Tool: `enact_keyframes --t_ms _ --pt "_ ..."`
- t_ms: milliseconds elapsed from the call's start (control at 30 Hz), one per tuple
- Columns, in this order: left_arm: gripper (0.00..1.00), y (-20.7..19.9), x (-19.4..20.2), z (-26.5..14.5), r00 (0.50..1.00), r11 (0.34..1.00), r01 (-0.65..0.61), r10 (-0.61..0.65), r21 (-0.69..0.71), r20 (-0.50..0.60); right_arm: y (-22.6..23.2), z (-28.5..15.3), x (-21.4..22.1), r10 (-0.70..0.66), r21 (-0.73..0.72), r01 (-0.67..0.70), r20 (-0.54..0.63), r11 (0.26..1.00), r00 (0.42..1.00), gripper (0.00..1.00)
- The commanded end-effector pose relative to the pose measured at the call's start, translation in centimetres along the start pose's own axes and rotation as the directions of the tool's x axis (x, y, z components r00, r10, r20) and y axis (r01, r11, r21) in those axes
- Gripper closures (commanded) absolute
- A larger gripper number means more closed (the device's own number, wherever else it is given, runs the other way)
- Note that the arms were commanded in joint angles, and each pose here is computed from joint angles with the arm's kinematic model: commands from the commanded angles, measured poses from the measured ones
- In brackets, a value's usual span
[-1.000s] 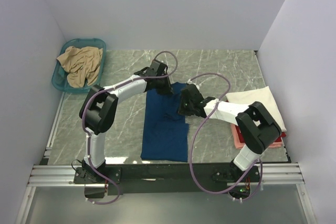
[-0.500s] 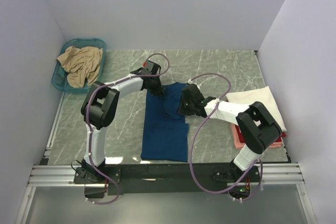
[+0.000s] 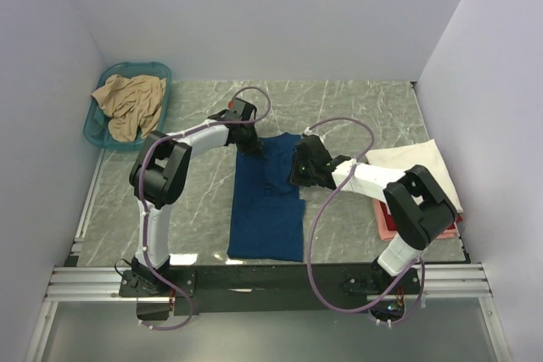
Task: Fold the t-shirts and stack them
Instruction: Fold the tshirt
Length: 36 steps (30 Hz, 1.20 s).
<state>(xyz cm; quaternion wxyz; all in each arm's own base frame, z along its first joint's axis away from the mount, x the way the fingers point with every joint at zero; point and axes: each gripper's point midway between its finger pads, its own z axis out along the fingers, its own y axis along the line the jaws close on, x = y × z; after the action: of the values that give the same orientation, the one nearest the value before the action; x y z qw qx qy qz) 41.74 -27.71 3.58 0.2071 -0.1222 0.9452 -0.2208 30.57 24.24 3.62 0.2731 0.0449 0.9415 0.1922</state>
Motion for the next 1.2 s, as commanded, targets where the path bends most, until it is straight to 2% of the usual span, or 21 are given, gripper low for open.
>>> enact_keyframes --t_ms 0,167,367,467,500,567,600,667,800,867,967,1167 --pt "0.84 -3.3 -3.0 -3.1 0.995 0.994 -0.051 0.043 0.092 0.092 1.4 -2.7 -2.9 -0.012 -0.051 0.016 0.076 0.999 0.997 0.73" --pt "0.75 -4.0 -4.1 -6.4 0.989 0.991 -0.05 0.032 0.125 0.146 2.2 -5.0 -4.5 -0.019 -0.07 0.027 0.112 0.997 0.994 0.72" --pt "0.75 -4.3 -3.1 -10.0 0.987 0.984 -0.037 0.009 0.175 0.162 3.4 -6.1 -3.9 -0.023 -0.13 0.034 0.085 0.991 0.996 0.72" --pt "0.75 -3.4 -1.4 -11.2 0.988 0.983 0.0 -0.029 0.185 0.155 3.8 -5.5 -3.1 -0.036 -0.135 0.044 0.056 0.99 0.998 0.72" --pt "0.73 -1.9 0.2 -10.8 0.991 0.986 0.021 -0.043 0.168 0.128 3.9 -5.1 -2.7 -0.044 -0.136 0.049 0.041 0.99 0.998 0.72" --pt "0.71 -1.5 0.7 -12.2 0.986 0.981 0.046 -0.075 0.188 0.151 4.7 -4.8 -2.1 -0.065 -0.143 0.069 0.03 0.987 0.997 0.72" --pt "0.7 0.2 2.4 -11.7 0.988 0.985 0.067 -0.087 0.158 0.127 5.1 -4.4 -2.1 -0.077 -0.142 0.079 0.023 0.987 0.997 0.72" --pt "0.69 0.7 3.1 -13.0 0.984 0.98 0.081 -0.107 0.179 0.14 5.7 -4.0 -1.4 -0.114 -0.126 0.115 0.012 0.985 0.993 0.72" --pt "0.66 4.8 7.3 -13.2 0.984 0.983 0.132 -0.145 0.129 0.101 6.7 -2.5 -0.4 -0.155 -0.1 0.152 -0.018 0.983 0.988 0.72" --pt "0.63 5.5 8.4 -14.2 0.981 0.977 0.148 -0.164 0.153 0.101 6.4 -1.4 0.5 -0.158 -0.087 0.154 -0.048 0.984 0.986 0.72" --pt "0.59 8.6 11.4 -14.4 0.979 0.978 0.177 -0.186 0.109 0.081 6.1 0.2 1.7 -0.171 -0.074 0.164 -0.094 0.984 0.981 0.72" --pt "0.52 10.4 14.9 -15.7 0.98 0.972 0.19 -0.196 0.135 0.038 5.4 2.1 3.9 -0.187 -0.067 0.178 -0.168 0.982 0.968 0.72"
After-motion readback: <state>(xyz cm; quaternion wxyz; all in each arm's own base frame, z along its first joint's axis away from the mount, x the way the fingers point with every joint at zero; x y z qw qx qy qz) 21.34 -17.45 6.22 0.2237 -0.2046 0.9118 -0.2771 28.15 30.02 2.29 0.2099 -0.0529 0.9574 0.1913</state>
